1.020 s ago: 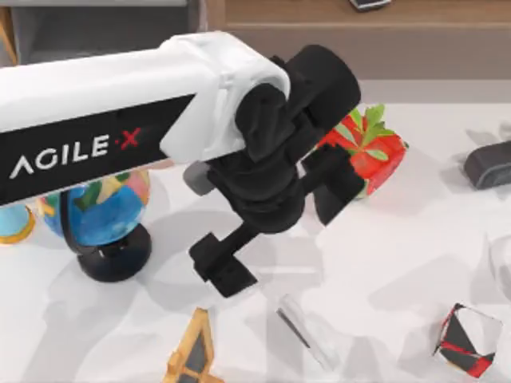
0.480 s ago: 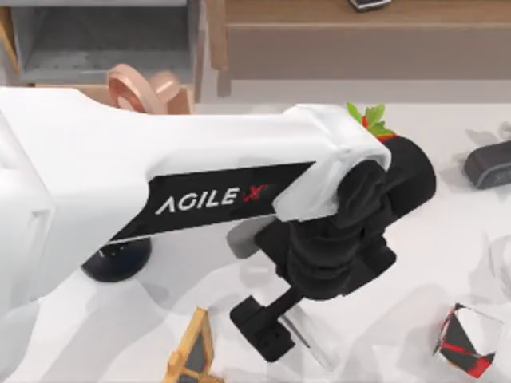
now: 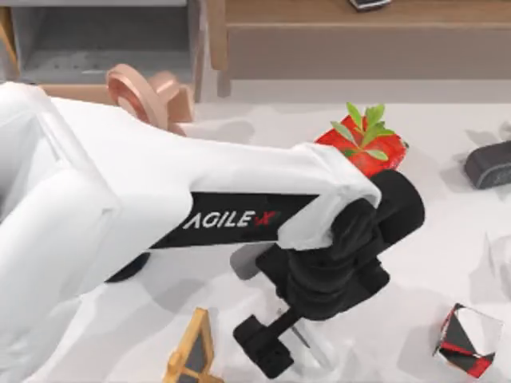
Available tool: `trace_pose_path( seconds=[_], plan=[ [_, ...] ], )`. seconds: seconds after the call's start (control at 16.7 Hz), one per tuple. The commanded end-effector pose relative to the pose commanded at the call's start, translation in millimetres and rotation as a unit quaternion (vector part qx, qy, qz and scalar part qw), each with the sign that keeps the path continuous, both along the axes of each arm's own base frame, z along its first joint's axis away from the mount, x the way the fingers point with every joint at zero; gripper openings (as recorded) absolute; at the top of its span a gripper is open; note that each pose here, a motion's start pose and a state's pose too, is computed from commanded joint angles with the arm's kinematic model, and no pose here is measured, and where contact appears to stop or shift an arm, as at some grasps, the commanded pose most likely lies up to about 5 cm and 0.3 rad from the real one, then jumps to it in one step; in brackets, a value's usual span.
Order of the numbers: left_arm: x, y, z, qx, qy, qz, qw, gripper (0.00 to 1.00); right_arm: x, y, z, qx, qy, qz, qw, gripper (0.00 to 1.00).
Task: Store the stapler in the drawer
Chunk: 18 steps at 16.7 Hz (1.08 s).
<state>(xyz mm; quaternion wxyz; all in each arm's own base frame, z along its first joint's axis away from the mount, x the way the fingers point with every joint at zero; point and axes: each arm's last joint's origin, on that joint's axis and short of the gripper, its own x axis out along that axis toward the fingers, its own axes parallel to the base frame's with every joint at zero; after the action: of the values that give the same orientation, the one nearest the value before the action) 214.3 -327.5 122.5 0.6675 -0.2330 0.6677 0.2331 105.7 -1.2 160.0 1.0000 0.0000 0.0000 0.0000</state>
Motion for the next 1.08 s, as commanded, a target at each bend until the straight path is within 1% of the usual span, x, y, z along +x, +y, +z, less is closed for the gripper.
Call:
trace_pose_path(
  seconds=[0.06, 0.3, 1.08],
  plan=[
    [-0.4, 0.4, -4.2, 0.001, 0.001, 0.000, 1.000, 1.00, 0.0, 0.0, 0.0, 0.000, 0.000, 0.000, 1.000, 1.00],
    [-0.5, 0.5, -4.9, 0.002, 0.001, 0.000, 1.000, 1.00, 0.0, 0.0, 0.0, 0.000, 0.000, 0.000, 1.000, 1.00],
    [-0.5, 0.5, -4.9, 0.002, 0.001, 0.000, 1.000, 0.02, 0.0, 0.0, 0.0, 0.000, 0.000, 0.000, 1.000, 1.00]
  ],
)
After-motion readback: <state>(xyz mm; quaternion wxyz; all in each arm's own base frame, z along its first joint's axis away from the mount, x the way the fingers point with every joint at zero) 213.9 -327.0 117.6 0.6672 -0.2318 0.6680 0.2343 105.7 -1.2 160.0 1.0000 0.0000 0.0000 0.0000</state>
